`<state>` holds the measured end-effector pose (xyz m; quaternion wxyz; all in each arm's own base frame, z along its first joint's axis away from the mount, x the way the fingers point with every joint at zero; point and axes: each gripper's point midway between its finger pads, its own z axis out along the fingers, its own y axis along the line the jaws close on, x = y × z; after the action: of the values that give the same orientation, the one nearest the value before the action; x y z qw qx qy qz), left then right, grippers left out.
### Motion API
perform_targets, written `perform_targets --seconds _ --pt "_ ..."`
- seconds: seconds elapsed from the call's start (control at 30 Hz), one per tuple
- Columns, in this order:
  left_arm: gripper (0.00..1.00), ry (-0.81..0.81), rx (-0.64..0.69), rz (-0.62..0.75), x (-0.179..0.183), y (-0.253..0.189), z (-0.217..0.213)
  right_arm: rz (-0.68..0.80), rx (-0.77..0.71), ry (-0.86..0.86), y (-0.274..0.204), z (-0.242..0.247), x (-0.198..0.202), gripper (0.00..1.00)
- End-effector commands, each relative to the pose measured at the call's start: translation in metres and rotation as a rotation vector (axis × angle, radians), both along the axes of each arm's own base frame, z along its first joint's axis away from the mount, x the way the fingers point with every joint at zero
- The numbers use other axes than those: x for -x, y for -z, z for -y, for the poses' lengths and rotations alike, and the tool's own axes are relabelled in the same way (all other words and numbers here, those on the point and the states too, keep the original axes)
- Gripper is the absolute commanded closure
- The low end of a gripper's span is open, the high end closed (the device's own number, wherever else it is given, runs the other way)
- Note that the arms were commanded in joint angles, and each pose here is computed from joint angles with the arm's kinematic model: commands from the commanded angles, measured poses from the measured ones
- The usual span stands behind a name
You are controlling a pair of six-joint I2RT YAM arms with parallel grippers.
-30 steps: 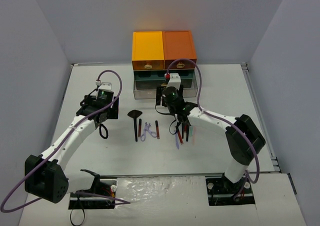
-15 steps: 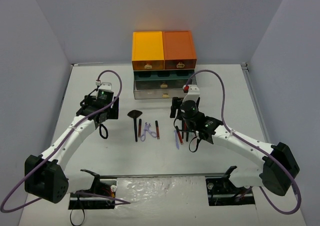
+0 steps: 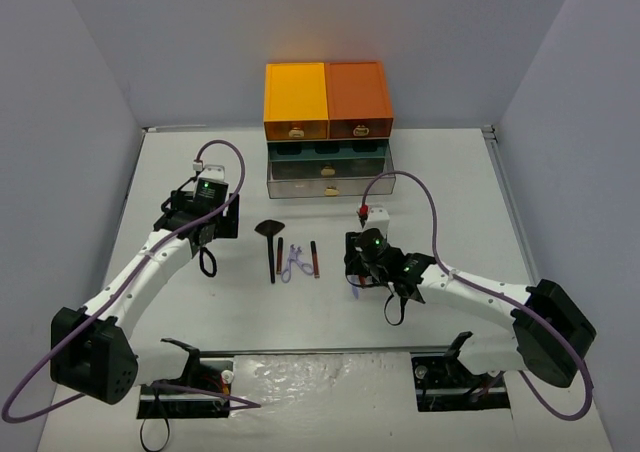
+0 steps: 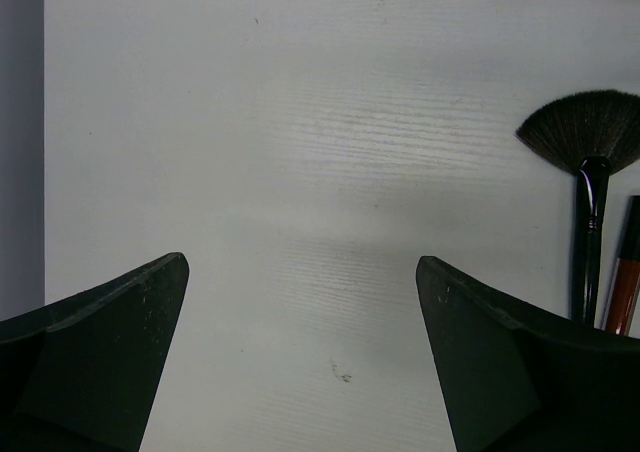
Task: Organize the makeup
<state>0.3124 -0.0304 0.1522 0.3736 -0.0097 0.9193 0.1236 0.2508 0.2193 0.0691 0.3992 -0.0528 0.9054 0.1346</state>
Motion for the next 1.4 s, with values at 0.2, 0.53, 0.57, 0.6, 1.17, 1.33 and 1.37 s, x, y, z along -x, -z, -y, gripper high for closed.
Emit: perform_targets --seconds 0.2,0.53,0.57,0.6,1.17,1.33,1.37 --pt "0.03 -0.025 0.029 0.082 -0.017 -0.020 0.002 0.007 0.020 0.100 0.015 0.004 -0.009 0.59" --pt "0.03 -0.018 0.038 0.077 -0.017 -0.019 0.004 -0.027 0.035 0.183 0.027 0.024 -0.029 0.63" --pt "0.03 -0.018 0.038 0.077 -0.017 -0.020 0.004 -0.033 0.036 0.190 0.029 0.025 -0.029 0.64" --pt "0.03 -0.018 0.038 0.077 -0.017 -0.020 0.004 -0.039 0.033 0.198 0.031 0.026 -0.030 0.64" --pt "0.03 -0.009 0.046 0.064 -0.018 -0.016 0.007 -0.093 0.033 0.211 0.053 0.025 -0.029 0.81" --pt "0.03 -0.007 0.046 0.061 -0.019 -0.015 0.008 -0.127 0.047 0.223 0.062 0.027 -0.021 0.82" --pt "0.03 -0.007 0.046 0.060 -0.019 -0.015 0.008 -0.134 0.054 0.223 0.063 0.028 -0.018 0.82"
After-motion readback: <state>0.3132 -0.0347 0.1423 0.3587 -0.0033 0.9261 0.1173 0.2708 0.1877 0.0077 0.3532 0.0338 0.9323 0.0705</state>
